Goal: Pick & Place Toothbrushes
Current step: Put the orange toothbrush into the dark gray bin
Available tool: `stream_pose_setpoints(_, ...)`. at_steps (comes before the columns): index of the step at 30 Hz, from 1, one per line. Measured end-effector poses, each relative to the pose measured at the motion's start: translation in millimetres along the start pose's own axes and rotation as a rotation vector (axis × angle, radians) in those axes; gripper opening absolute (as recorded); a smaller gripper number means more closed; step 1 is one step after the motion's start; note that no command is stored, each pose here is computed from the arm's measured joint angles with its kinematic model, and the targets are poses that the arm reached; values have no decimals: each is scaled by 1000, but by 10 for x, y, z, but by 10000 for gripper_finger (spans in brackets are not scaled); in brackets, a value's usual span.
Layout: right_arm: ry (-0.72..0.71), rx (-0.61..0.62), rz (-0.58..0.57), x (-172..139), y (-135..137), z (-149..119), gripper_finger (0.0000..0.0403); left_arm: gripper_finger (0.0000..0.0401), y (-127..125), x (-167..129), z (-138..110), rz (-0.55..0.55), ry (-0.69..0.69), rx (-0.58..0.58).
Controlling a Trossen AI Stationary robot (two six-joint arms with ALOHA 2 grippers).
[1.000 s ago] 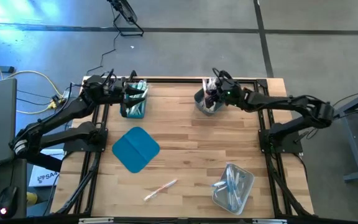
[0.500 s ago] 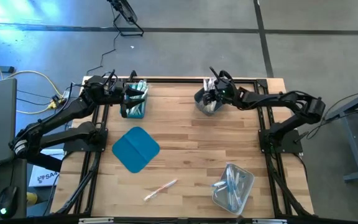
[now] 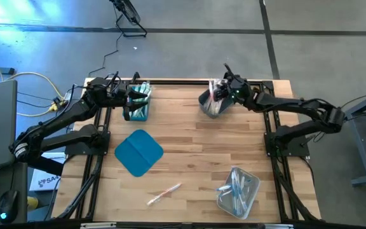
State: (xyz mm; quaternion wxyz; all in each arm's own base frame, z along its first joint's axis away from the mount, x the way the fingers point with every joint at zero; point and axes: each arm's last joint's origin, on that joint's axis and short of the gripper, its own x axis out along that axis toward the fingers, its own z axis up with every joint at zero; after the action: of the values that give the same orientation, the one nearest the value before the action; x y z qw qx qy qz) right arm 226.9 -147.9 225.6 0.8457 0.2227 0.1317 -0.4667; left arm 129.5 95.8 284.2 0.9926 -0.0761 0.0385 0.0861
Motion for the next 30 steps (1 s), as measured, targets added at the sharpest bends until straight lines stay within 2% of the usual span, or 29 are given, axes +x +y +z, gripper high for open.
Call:
stream_pose_setpoints(4, -39, -37, -49, -156, -40, 88, 128, 178, 0, 0, 0, 0, 0, 0)
stream_pose_setpoints(8, -48, -59, -20, -323, -59, 161, 120, 178, 0, 0, 0, 0, 0, 0)
stream_pose_setpoints(11, -9, -64, 79, -435, -58, 185, 115, 178, 0, 0, 0, 0, 0, 0)
stream_pose_setpoints(16, 105, -72, 336, -532, -10, 170, 109, 178, 1, 1, -7, 0, 6, -2)
stream_pose_setpoints(19, 144, -74, 421, -538, 15, 156, 109, 178, 2, 2, -7, 0, 7, 0)
stream_pose_setpoints(23, 174, -83, 431, -497, 45, 110, 110, 178, 2, 2, -7, 0, 6, 1)
stream_pose_setpoints(30, 165, -100, 333, -352, 87, 25, 110, 178, 2, 2, -7, 0, 7, -3)
